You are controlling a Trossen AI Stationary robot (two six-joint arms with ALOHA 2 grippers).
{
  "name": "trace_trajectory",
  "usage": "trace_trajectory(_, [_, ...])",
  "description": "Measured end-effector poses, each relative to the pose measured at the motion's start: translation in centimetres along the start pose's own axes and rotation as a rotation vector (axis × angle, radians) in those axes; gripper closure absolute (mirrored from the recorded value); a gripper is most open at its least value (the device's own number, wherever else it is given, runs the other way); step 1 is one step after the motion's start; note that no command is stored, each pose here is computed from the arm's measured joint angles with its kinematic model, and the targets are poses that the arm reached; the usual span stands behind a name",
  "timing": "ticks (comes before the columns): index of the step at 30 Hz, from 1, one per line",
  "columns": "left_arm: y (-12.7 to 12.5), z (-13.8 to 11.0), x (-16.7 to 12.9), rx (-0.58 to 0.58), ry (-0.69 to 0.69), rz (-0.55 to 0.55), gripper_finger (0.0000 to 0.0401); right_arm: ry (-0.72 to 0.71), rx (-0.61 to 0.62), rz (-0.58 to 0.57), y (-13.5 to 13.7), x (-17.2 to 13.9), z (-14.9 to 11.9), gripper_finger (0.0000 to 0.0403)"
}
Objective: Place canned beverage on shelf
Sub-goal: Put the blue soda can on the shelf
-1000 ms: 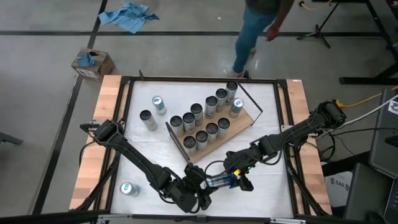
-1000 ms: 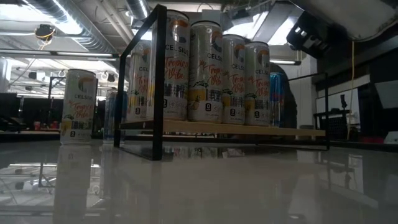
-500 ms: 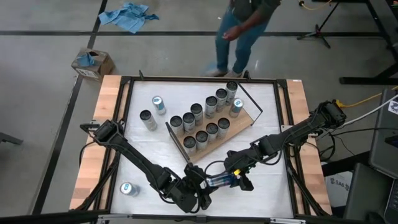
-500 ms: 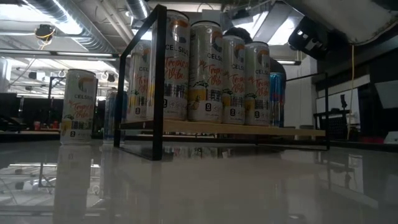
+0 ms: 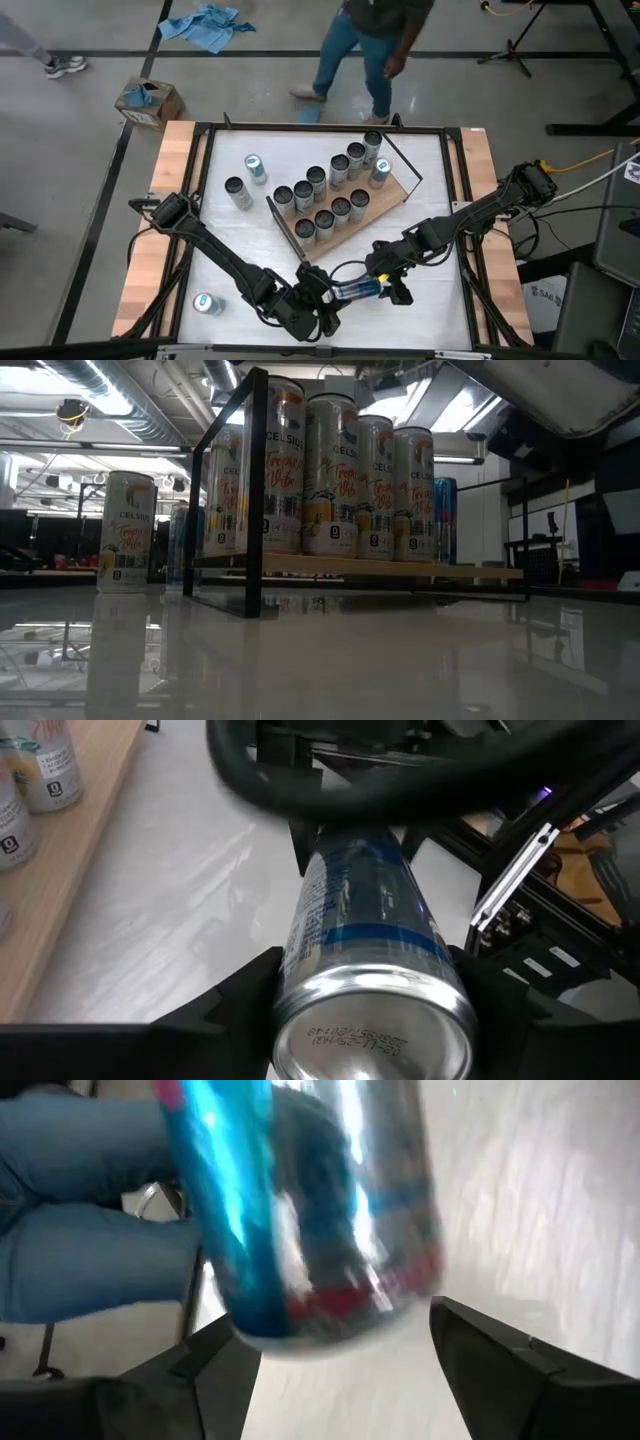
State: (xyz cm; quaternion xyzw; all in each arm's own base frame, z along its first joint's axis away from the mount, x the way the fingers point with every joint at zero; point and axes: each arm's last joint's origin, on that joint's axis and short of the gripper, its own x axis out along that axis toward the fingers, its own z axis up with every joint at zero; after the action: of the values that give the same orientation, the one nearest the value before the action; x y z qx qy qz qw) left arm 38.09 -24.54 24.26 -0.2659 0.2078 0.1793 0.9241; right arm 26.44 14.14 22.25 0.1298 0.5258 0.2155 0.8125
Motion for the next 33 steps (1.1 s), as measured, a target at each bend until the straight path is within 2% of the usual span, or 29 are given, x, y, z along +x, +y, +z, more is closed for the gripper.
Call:
trace_trajectory(3, [0.0,0.0,0.0,-0.002,-0.002,-0.002,0.0182,0.027,0.005,-0.012,0.0,-0.6,-0.4,0.0127])
trace_trajectory(9, [0.0,0.0,0.0,-0.003,-0.008,0.001,0.0182,-0.002,0.001,-0.084,0.4,-4.2,-1.5,0.0127])
trace_trajectory(16, [0.0,0.0,0.0,-0.003,-0.015,0.004,0.0182,-0.162,-0.009,-0.180,0.9,-9.5,-3.0,0.0127])
trace_trajectory(20, [0.0,0.1,0.0,-0.004,-0.028,0.012,0.0181,-0.289,0.007,-0.187,0.6,-11.2,-4.4,0.0127])
trace_trajectory(25, [0.0,0.2,0.0,-0.007,-0.046,0.018,0.0181,-0.440,0.038,-0.160,-0.6,-11.1,-6.7,0.0127])
trace_trajectory(33, [-0.4,0.7,-0.1,-0.003,-0.128,0.017,0.0181,-0.704,0.005,-0.032,-2.3,-8.8,-8.8,0.0127])
